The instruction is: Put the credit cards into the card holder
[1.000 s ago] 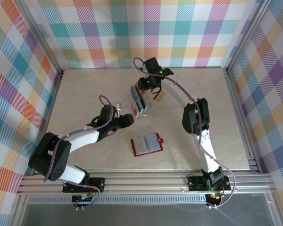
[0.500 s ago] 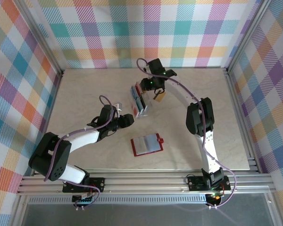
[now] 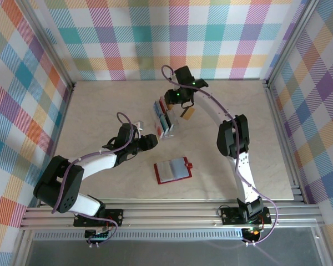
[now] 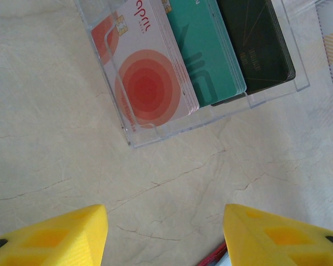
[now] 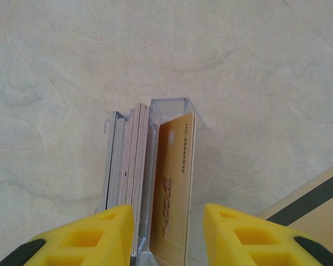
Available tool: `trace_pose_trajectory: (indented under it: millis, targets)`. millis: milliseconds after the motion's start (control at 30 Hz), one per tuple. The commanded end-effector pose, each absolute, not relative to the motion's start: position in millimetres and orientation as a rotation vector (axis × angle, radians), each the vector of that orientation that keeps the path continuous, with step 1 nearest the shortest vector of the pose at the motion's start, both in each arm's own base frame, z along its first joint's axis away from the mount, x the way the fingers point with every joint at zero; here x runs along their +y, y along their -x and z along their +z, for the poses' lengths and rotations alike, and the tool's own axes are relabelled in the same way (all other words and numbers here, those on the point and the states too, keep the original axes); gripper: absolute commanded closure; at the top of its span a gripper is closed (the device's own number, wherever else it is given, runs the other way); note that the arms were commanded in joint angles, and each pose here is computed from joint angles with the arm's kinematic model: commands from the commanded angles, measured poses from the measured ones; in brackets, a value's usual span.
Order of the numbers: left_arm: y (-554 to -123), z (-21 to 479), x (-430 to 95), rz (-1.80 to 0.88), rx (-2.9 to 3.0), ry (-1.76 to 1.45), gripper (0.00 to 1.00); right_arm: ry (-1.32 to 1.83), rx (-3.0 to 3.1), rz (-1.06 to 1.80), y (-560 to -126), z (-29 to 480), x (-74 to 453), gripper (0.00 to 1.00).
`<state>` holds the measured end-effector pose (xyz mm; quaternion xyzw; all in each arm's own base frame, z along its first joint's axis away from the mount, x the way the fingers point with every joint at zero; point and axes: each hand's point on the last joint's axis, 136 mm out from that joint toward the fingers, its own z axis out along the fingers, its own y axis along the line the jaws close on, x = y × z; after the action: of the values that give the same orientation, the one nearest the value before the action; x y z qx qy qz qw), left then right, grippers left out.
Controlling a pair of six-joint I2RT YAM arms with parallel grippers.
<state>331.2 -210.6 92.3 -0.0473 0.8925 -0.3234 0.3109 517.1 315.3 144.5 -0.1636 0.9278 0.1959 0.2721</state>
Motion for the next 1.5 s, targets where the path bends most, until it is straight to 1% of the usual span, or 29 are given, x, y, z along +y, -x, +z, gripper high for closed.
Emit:
trace_pose_trajectory:
  millis: [0, 200, 433, 667, 800, 1067, 1300, 1467]
  targets:
    - [-339.4, 102.9, -209.8, -0.873, 2.333, 0.132, 0.43, 0.443, 2.536, 0.532, -513.2, 139.2, 317.2, 0.62]
    - [-339.4, 102.4, -208.2, -0.865, 2.333, 0.135, 0.43, 0.469, 2.549, 0.579, -509.3, 135.8, 324.1, 0.64]
    - [-340.6, 101.5, -208.5, -0.866, 2.336, 0.138, 0.43, 0.488, 2.531, 0.624, -503.6, 145.0, 330.0, 0.69]
    - [-345.2, 99.2, -207.7, -0.860, 2.341, 0.151, 0.43, 0.496, 2.510, 0.637, -499.1, 153.8, 332.4, 0.70]
    - [-351.8, 98.6, -205.4, -0.859, 2.343, 0.177, 0.43, 0.508, 2.505, 0.683, -495.8, 156.8, 337.3, 0.70]
    - [-378.6, 92.1, -200.1, -0.893, 2.359, 0.258, 0.44, 0.519, 2.493, 0.735, -491.0, 162.4, 341.7, 0.66]
    - [-402.2, 95.9, -203.9, -0.925, 2.359, 0.267, 0.49, 0.528, 2.492, 0.771, -489.1, 163.3, 345.0, 0.65]
    - [-420.9, 97.9, -210.2, -0.954, 2.376, 0.265, 0.53, 0.535, 2.498, 0.816, -486.5, 163.0, 349.5, 0.62]
